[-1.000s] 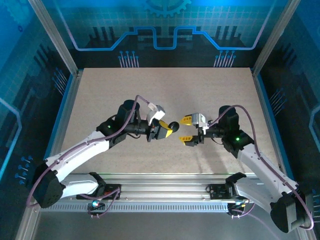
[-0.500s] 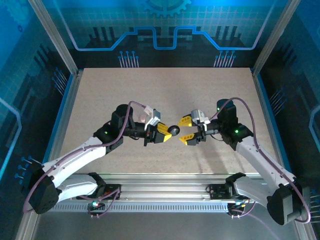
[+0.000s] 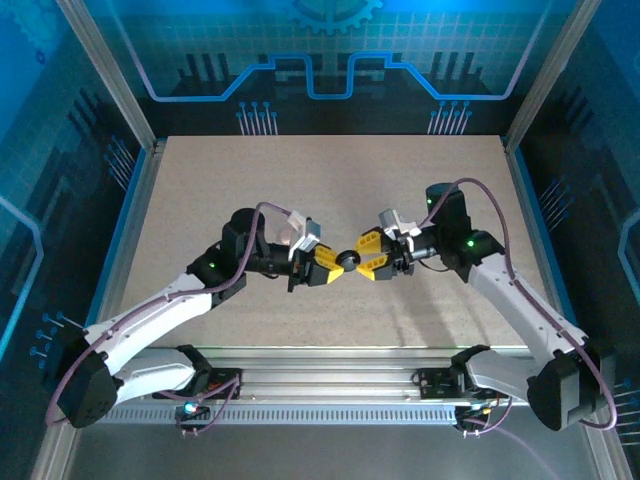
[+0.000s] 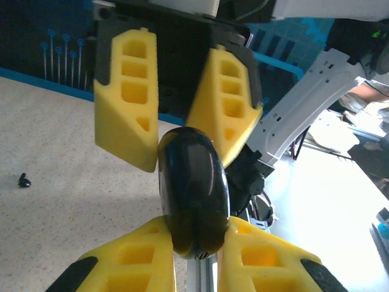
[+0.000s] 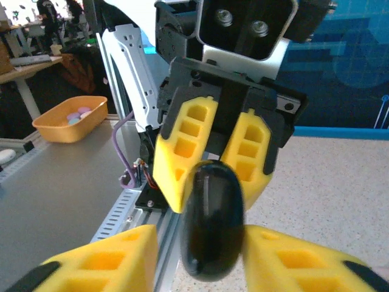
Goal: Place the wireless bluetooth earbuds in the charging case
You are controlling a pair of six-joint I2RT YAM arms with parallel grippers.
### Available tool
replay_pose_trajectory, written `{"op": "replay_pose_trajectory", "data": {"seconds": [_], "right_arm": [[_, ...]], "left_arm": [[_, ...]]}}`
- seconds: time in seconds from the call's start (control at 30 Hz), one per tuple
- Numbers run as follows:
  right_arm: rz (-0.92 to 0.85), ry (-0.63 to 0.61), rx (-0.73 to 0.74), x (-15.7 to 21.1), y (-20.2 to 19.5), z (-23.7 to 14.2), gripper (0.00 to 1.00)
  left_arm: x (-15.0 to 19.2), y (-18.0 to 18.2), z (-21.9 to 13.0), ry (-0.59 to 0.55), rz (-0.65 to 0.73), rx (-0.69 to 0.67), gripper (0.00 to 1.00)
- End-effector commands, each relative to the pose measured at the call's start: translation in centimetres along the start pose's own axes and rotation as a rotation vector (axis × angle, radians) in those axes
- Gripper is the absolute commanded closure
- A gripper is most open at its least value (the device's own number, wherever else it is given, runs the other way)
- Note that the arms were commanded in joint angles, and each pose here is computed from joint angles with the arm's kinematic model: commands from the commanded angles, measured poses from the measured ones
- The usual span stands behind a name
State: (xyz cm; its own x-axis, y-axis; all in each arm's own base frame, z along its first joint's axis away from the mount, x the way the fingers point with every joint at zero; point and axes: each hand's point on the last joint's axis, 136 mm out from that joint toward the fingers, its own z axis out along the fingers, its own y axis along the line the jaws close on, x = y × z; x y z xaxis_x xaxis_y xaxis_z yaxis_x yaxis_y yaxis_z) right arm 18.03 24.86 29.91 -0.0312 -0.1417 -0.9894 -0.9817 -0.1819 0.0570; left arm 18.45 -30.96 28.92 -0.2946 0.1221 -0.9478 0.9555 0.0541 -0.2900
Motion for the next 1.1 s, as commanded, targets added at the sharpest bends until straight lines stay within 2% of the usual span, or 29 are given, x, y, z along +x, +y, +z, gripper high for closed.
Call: {"op": "replay_pose_trajectory", "data": {"seconds": [0.0, 0.1, 0.13, 0.2, 0.33, 0.47, 0.6, 0.73, 0.9, 1.07], "right_arm": [[0.014, -0.019, -0.08, -0.6, 1.3, 0.2, 0.79], [0.024, 0.018, -0.036, 0.0, 0.5, 0.3, 0.83], [0.028, 0.035, -0.013, 0.2, 0.1, 0.4, 0.84], [0.024, 0.086, 0.06, 1.0, -0.8, 0.3, 0.85], [-0.013, 0.223, 0.266, 2.8, -3.1, -0.8, 0.86], [-0.066, 0.333, 0.373, 4.1, -4.2, -2.0, 0.86], [-0.071, 0.411, 0.388, 5.1, -4.6, -2.2, 0.85], [-0.068, 0.512, 0.368, 7.1, -4.5, -1.6, 0.84], [-0.078, 0.564, 0.295, 8.4, -3.7, -0.3, 0.84], [-0.068, 0.645, 0.27, 10.4, -4.2, 0.4, 0.85]], "left_arm": [[-0.4, -0.4, -0.2, -0.015, 0.052, 0.014, 0.82], [-0.2, -0.1, -0.2, -0.009, 0.051, 0.0, 0.77], [-0.1, 0.0, -0.1, -0.004, 0.051, -0.009, 0.73], [0.3, 0.5, -0.2, 0.014, 0.06, -0.042, 0.59], [1.4, 1.7, -0.7, 0.086, 0.13, -0.128, 0.44], [2.7, 2.5, -0.9, 0.127, 0.224, -0.164, 0.44], [4.4, 3.7, -1.0, 0.161, 0.348, -0.205, 0.44], [6.4, 4.6, -0.4, 0.169, 0.453, -0.191, 0.44], [8.5, 6.1, 0.2, 0.223, 0.444, -0.201, 0.44], [9.1, 6.6, 0.8, 0.208, 0.446, -0.195, 0.41]]}}
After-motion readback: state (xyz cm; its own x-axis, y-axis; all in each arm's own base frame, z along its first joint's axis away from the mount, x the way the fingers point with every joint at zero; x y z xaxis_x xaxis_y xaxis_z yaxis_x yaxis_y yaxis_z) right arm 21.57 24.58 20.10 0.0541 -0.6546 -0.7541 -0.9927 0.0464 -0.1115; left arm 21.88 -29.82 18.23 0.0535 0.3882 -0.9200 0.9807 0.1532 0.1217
